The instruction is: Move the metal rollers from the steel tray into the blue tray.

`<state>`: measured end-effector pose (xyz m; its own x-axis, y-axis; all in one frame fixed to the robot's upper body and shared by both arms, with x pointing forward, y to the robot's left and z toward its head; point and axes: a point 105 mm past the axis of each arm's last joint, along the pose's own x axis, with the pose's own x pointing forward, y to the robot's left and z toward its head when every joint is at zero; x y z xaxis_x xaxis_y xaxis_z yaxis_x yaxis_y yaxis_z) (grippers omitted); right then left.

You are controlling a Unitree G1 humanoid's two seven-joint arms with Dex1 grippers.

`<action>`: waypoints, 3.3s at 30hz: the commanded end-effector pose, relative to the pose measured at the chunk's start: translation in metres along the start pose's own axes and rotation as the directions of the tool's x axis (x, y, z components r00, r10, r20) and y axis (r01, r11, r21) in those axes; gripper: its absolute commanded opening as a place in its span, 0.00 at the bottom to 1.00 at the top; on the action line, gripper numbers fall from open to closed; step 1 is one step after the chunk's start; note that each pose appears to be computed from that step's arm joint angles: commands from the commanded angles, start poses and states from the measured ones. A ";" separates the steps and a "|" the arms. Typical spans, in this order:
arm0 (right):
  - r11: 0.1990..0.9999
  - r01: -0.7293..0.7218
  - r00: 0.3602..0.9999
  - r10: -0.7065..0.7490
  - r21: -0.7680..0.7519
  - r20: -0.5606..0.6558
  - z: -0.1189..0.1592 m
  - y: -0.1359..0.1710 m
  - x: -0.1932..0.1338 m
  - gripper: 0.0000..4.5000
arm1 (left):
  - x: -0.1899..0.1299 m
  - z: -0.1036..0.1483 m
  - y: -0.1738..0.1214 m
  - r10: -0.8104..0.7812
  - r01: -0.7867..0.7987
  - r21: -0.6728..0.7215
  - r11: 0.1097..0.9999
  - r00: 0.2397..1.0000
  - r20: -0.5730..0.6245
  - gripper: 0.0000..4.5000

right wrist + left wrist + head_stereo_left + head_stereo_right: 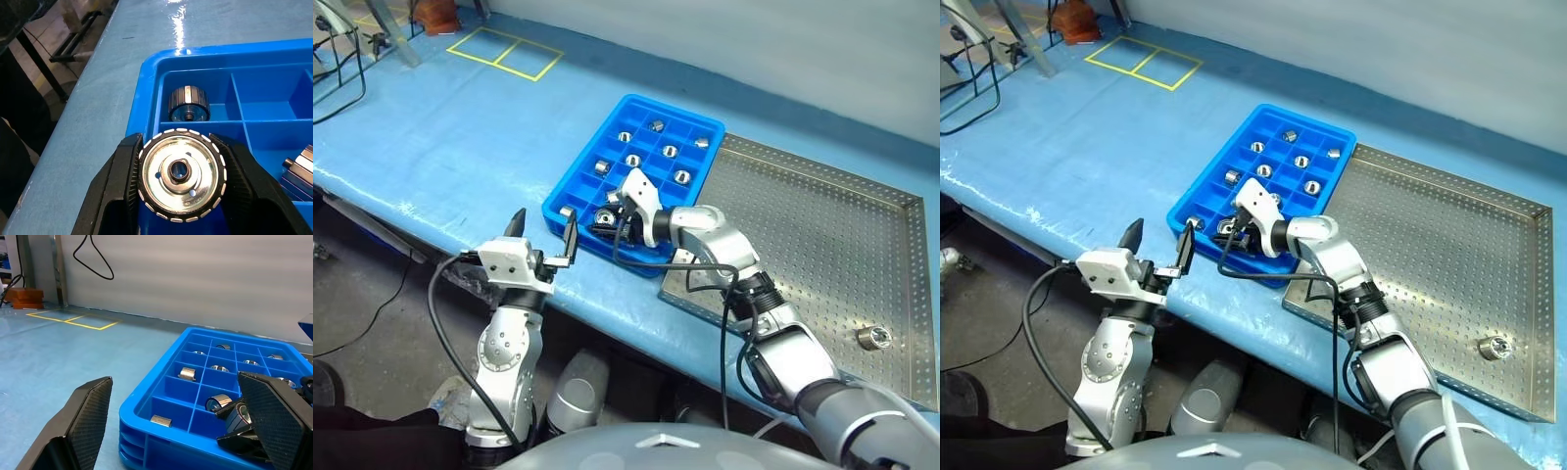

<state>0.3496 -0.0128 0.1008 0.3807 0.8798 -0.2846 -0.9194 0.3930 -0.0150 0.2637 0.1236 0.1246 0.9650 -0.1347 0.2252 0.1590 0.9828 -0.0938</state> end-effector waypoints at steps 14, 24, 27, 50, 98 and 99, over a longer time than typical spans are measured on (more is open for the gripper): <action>0.994 0.100 0.992 -0.096 0.046 -0.079 -0.020 -0.017 -0.025 0.82 | 0.008 0.005 -0.013 -0.089 0.089 0.015 0.996 0.996 0.014 1.00; 0.907 0.390 0.901 -0.412 0.159 0.138 0.008 -0.049 -0.084 0.88 | 0.033 -0.004 -0.045 -0.298 0.298 0.030 0.954 0.955 -0.012 1.00; 0.857 0.490 0.859 -0.506 0.157 0.076 -0.007 -0.051 -0.112 0.88 | 0.042 -0.006 -0.060 -0.383 0.384 0.032 0.923 0.923 -0.015 1.00; 0.535 0.807 0.590 -0.709 0.250 -0.388 -0.101 -0.062 -0.193 0.88 | 0.053 -0.016 -0.083 -0.502 0.502 0.005 0.865 0.865 -0.021 1.00; 0.961 0.242 0.964 -0.254 0.136 0.074 0.009 -0.028 -0.002 0.38 | 0.004 -0.015 -0.020 -0.151 0.159 0.103 0.982 0.985 -0.082 1.00; 0.961 0.241 0.965 -0.252 0.135 0.070 0.008 -0.027 -0.002 0.38 | 0.004 -0.015 -0.020 -0.150 0.158 0.103 0.982 0.985 -0.085 1.00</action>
<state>0.3744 -0.0251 0.1094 0.6117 0.7655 -0.1994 -0.7719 0.6328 0.0616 0.2696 0.1047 0.0981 0.9535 -0.2832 0.1032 0.2818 0.9590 0.0288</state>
